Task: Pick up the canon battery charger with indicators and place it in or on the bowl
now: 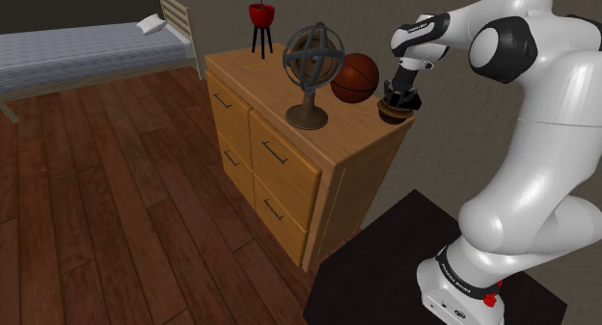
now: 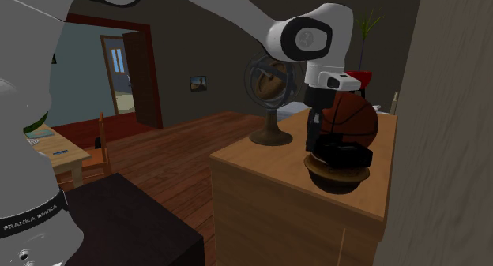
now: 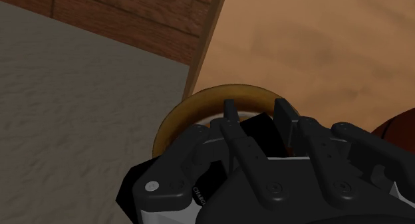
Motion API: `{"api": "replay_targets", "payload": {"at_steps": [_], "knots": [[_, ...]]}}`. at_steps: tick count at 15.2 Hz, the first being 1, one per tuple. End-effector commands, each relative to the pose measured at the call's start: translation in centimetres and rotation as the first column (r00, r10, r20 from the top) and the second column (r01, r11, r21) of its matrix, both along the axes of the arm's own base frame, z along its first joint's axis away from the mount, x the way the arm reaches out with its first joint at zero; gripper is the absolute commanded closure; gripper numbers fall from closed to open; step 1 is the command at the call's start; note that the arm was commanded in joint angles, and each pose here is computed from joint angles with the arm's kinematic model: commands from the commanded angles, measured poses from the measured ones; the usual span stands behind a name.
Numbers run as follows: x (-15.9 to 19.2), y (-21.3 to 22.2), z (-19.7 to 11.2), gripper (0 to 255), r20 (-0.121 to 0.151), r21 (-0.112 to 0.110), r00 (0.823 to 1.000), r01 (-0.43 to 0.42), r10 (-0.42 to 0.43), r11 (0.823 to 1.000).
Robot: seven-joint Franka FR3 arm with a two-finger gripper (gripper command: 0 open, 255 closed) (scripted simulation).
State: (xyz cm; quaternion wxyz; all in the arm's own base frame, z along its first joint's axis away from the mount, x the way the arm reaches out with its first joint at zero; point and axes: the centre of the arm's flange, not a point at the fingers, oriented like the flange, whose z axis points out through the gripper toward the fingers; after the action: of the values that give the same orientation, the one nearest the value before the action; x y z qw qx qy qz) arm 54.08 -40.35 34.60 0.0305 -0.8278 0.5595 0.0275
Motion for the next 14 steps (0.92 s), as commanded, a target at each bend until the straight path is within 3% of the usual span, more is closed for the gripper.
{"api": "replay_targets", "payload": {"at_steps": [1, 14], "knots": [[0.0, 0.0, 0.0, 255, 0.000, 0.000, 1.000, 0.000, 0.000, 1.000], [0.0, 0.0, 6.3, 255, 0.000, 0.000, 1.000, 0.000, 0.000, 1.000]]}}
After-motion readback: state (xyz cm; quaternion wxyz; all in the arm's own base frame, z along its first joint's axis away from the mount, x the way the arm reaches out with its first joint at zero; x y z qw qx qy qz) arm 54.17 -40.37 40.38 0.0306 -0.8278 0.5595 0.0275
